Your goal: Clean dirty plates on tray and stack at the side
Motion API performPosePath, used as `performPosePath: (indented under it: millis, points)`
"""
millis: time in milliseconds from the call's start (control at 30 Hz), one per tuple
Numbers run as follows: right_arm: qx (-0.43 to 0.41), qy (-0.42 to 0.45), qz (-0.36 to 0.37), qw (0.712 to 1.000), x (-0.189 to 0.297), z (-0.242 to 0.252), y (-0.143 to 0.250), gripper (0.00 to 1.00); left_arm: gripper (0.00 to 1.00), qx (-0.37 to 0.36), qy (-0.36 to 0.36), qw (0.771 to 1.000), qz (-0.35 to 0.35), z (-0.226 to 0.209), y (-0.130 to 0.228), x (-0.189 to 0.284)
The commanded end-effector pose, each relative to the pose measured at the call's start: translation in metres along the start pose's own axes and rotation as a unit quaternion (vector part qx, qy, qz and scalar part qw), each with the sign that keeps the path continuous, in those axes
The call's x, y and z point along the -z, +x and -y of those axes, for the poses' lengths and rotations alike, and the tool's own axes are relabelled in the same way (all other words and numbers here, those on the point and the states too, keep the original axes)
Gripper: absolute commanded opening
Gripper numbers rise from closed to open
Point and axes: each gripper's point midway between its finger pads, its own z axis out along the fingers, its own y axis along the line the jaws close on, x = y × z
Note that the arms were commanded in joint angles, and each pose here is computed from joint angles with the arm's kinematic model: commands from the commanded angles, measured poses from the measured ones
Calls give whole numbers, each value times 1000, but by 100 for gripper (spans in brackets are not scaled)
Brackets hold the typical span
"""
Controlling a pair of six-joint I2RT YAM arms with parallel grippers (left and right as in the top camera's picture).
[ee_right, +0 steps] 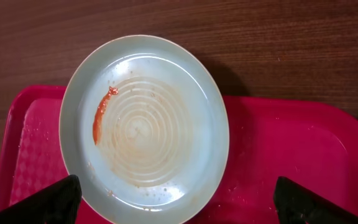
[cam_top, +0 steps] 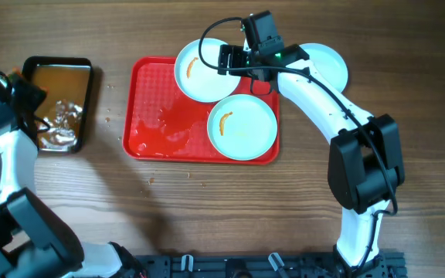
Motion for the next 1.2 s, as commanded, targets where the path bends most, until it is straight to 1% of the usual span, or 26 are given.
performPosePath:
  millis: [0, 100, 167, 200, 267, 300, 367, 400, 467, 533, 567, 600, 633, 667, 700, 733, 767, 867, 967, 1100, 1167]
  points:
    - [-9, 14, -9, 1000, -15, 9, 7, 98, 4, 13, 3, 999, -36, -3, 19, -12]
    - [-4, 3, -39, 999, -24, 16, 14, 98, 4, 17, -13, 997, -72, -14, 40, -24]
    - [-2, 7, -38, 999, -22, 22, 9, 96, 4, 18, -17, 996, -81, -17, 46, -25]
    - [-14, 18, -30, 999, -23, 27, 6, 90, 4, 19, -18, 996, -82, -17, 46, -25]
    - [-42, 29, -33, 998, -33, 33, 10, 83, 4, 19, -18, 996, -82, -17, 46, -25]
    - [-51, 27, -41, 998, -43, 33, 16, 80, 4, 19, -18, 996, -82, -17, 46, -25]
    - [-62, 5, -64, 996, -67, 30, 33, 79, 4, 19, -19, 996, -84, -17, 47, -25]
    - [-64, -24, -76, 995, -76, 22, 39, 75, 4, 19, -19, 996, -86, -18, 48, -25]
    - [-68, -26, -75, 995, -78, 22, 39, 60, 4, 19, -20, 996, -87, -18, 49, -25]
    - [-68, -25, -75, 995, -78, 21, 39, 52, 4, 19, -20, 996, -88, -18, 49, -25]
    - [-68, -24, -78, 994, -78, 21, 41, 42, 4, 19, -20, 996, -87, -18, 49, -25]
    - [-67, -23, -80, 994, -78, 22, 42, 27, 4, 20, -20, 996, -88, -18, 49, -25]
    - [-66, -25, -81, 994, -78, 21, 42, 21, 4, 20, -18, 996, -88, -17, 49, -24]
    - [-65, -32, -83, 994, -78, 17, 43, 20, 4, 20, -16, 996, -89, -16, 49, -24]
    - [-63, -34, -83, 994, -78, 14, 43, 16, 4, 20, -14, 996, -90, -16, 50, -24]
    - [-57, -37, -82, 994, -77, 10, 42, 8, 4, 21, -13, 995, -92, -15, 50, -24]
    - [-43, -43, -81, 995, -75, 4, 40, 5, 4, 22, -6, 995, -96, -13, 52, -24]
    - [11, -44, -87, 995, -66, -20, 41, 5, 4, 23, 15, 994, -107, -6, 56, -23]
    - [53, -48, -109, 992, -59, -41, 57, 5, 4, 23, 19, 994, -101, -3, 52, -19]
    - [75, -54, -129, 987, -57, -63, 79, 5, 4, 18, 30, 996, -78, 6, 35, -5]
    - [65, -46, -147, 986, -55, -64, 90, 5, 4, 17, 33, 997, -72, 9, 30, 3]
